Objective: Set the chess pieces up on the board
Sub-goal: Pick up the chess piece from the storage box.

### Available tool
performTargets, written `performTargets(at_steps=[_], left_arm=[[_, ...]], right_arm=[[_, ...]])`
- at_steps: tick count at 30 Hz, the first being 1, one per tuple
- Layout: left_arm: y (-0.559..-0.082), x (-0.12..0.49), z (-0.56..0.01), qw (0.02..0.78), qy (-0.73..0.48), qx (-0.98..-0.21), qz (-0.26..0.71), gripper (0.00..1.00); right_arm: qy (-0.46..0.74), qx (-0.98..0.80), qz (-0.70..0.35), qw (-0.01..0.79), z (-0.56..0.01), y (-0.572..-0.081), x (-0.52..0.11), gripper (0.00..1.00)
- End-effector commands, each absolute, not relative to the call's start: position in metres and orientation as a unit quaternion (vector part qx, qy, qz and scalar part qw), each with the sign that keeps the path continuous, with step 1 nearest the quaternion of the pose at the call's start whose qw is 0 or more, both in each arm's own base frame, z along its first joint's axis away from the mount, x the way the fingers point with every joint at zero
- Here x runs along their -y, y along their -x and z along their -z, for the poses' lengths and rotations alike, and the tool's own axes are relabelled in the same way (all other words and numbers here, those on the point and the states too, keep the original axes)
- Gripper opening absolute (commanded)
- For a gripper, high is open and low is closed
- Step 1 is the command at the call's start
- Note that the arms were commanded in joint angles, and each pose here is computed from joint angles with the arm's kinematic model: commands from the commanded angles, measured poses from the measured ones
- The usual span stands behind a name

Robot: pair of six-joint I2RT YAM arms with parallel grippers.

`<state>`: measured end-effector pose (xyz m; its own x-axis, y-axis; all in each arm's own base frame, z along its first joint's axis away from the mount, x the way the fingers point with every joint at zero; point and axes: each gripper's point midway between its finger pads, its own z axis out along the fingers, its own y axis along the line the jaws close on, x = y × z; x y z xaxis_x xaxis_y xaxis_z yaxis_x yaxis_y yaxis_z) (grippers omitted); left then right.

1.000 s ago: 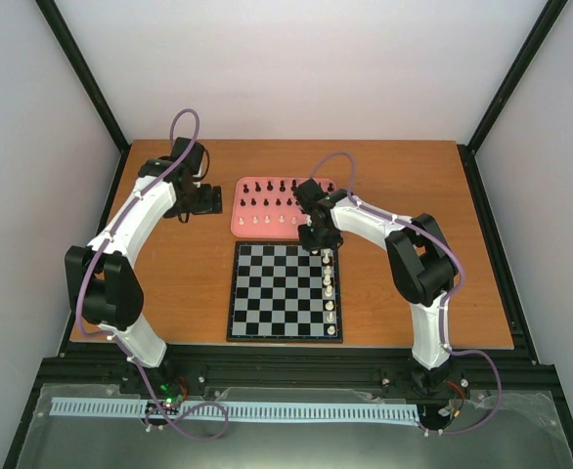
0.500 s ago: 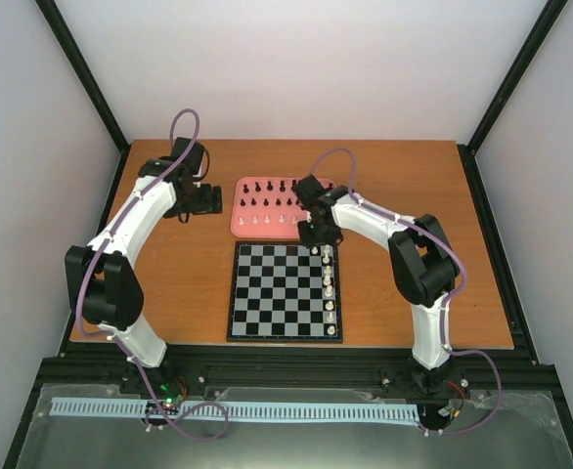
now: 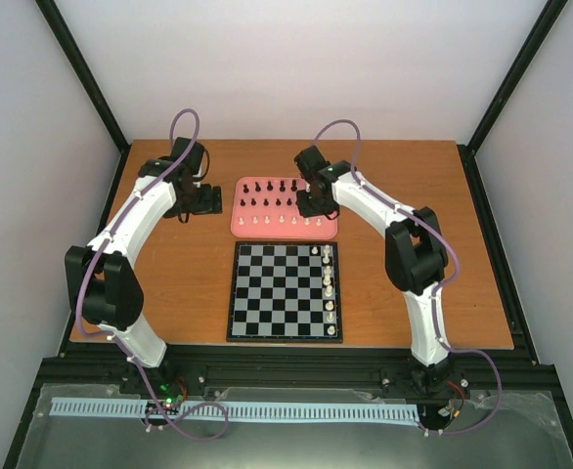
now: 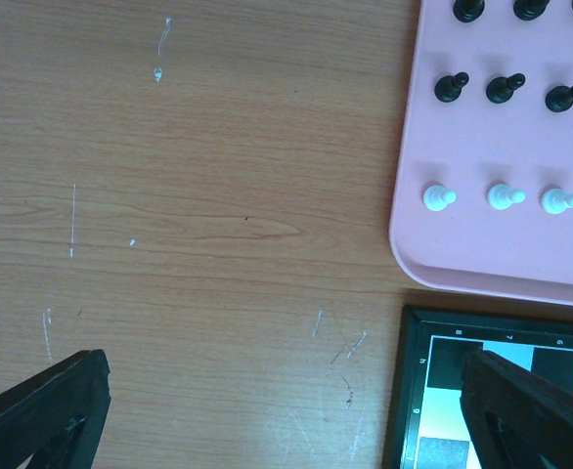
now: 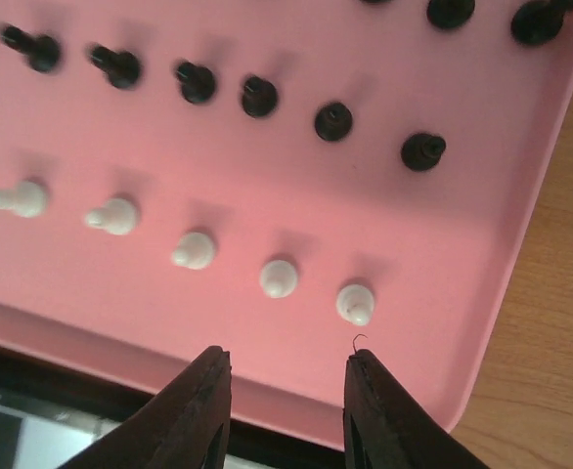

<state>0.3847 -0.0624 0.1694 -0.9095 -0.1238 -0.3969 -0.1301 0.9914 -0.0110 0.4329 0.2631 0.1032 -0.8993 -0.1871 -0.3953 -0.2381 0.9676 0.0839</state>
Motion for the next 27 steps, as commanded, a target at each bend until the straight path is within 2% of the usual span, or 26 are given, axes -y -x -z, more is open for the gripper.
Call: performTargets(at_steps=[1,27], left_arm=[[-0.388,0.064,-0.18,0.216,0.058,-0.975,-0.009,1.0],[-0.39,0.064,-0.175,0.209,0.057,-0.976,-0.011,1.0]], right_arm=[[0.101,-0.982,-0.039,0.157,-0.073,-0.439,-0.246,0.38],[0.087,-0.987,-0.044,0.125,-0.032,-0.455,-0.239,0.31]])
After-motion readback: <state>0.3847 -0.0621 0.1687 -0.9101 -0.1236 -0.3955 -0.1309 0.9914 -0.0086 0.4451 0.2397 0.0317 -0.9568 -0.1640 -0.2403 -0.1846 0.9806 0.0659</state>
